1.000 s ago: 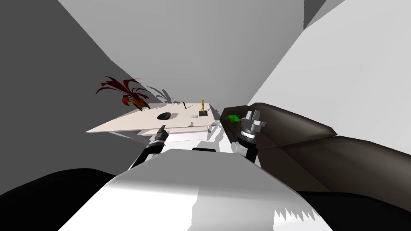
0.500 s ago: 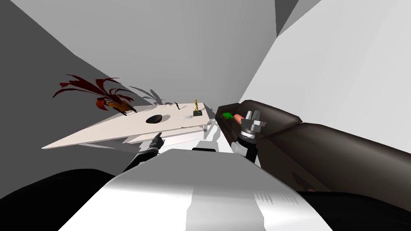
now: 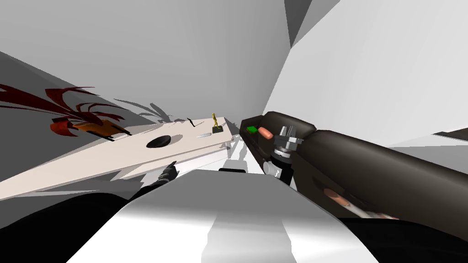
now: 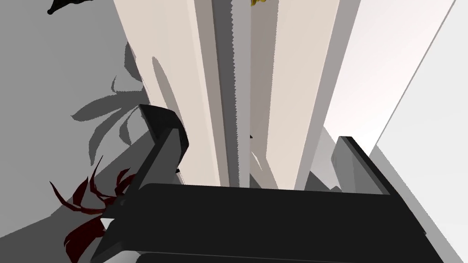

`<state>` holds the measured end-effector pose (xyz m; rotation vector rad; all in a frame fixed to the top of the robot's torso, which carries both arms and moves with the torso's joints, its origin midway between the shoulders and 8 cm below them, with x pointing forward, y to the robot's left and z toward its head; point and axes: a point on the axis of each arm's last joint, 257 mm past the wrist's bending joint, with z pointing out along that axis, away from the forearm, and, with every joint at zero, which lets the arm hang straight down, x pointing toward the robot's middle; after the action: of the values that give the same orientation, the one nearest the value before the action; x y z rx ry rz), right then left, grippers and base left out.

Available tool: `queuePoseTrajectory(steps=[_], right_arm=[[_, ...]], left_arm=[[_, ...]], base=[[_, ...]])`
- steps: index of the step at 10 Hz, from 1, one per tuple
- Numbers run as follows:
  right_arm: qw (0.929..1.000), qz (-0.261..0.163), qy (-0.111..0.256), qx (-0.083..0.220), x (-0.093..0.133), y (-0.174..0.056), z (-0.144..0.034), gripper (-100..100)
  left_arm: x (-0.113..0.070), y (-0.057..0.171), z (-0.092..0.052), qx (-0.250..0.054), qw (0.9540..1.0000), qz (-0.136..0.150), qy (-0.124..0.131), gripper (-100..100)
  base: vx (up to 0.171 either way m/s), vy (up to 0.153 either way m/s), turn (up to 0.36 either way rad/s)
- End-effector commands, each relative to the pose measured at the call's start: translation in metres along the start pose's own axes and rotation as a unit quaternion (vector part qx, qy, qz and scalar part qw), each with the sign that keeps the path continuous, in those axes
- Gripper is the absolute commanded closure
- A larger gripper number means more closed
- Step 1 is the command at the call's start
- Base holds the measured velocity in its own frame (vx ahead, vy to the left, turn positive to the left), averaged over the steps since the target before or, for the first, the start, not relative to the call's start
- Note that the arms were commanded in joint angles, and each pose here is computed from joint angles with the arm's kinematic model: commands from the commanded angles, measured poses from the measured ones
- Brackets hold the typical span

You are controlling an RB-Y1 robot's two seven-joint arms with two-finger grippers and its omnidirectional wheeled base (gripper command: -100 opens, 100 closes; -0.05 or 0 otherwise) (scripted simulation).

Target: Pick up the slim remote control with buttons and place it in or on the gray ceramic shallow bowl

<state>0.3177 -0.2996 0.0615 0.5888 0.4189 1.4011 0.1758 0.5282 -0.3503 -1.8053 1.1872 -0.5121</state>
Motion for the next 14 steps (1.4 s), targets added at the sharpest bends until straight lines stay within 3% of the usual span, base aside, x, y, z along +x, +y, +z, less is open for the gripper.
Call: queuePoseTrajectory(steps=[1, 2, 3, 4, 6, 8, 10, 11, 12, 13, 14], right_arm=[[1.0, 0.0, 0.0, 0.0, 0.0, 0.0, 0.0, 0], [1.0, 0.0, 0.0, 0.0, 0.0, 0.0, 0.0, 0], [1.0, 0.0, 0.0, 0.0, 0.0, 0.0, 0.0, 0], [1.0, 0.0, 0.0, 0.0, 0.0, 0.0, 0.0, 0], [1.0, 0.0, 0.0, 0.0, 0.0, 0.0, 0.0, 0], [1.0, 0.0, 0.0, 0.0, 0.0, 0.0, 0.0, 0], [1.0, 0.0, 0.0, 0.0, 0.0, 0.0, 0.0, 0], [1.0, 0.0, 0.0, 0.0, 0.0, 0.0, 0.0, 0], [1.0, 0.0, 0.0, 0.0, 0.0, 0.0, 0.0, 0], [1.0, 0.0, 0.0, 0.0, 0.0, 0.0, 0.0, 0], [1.0, 0.0, 0.0, 0.0, 0.0, 0.0, 0.0, 0]], left_arm=[[-0.012, 0.023, -0.004, -0.034, 0.9994, -0.005, -0.006, -100], [-0.038, 0.05, -0.016, -0.077, 0.9967, -0.008, -0.022, -100], [-0.039, 0.055, -0.016, -0.082, 0.9963, -0.015, -0.023, -100], [-0.065, 0.08, -0.029, -0.122, 0.9914, -0.023, -0.039, -100], [-0.066, 0.084, -0.032, -0.128, 0.9906, -0.027, -0.04, -100], [-0.118, 0.127, -0.067, -0.198, 0.9761, -0.046, -0.077, -100], [-0.117, 0.136, -0.073, -0.214, 0.9722, -0.059, -0.075, -100], [-0.142, 0.157, -0.097, -0.251, 0.9607, -0.071, -0.095, -100], [-0.14, 0.157, -0.097, -0.251, 0.9602, -0.079, -0.093, -100], [-0.164, 0.172, -0.12, -0.28, 0.9484, -0.097, -0.114, -100], [-0.162, 0.175, -0.122, -0.285, 0.9466, -0.101, -0.112, -100]], base=[[-0.005, -0.045, -0.189], [0.01, -0.051, -0.43], [0.004, -0.03, -0.177], [0.012, -0.052, -0.303], [0.004, -0.019, -0.094], [0.024, -0.038, -0.37], [0.014, -0.014, -0.195], [0.023, -0.018, -0.335], [0.02, -0.006, -0.244], [0.025, -0.009, -0.405], [0.019, 0.007, -0.19]])
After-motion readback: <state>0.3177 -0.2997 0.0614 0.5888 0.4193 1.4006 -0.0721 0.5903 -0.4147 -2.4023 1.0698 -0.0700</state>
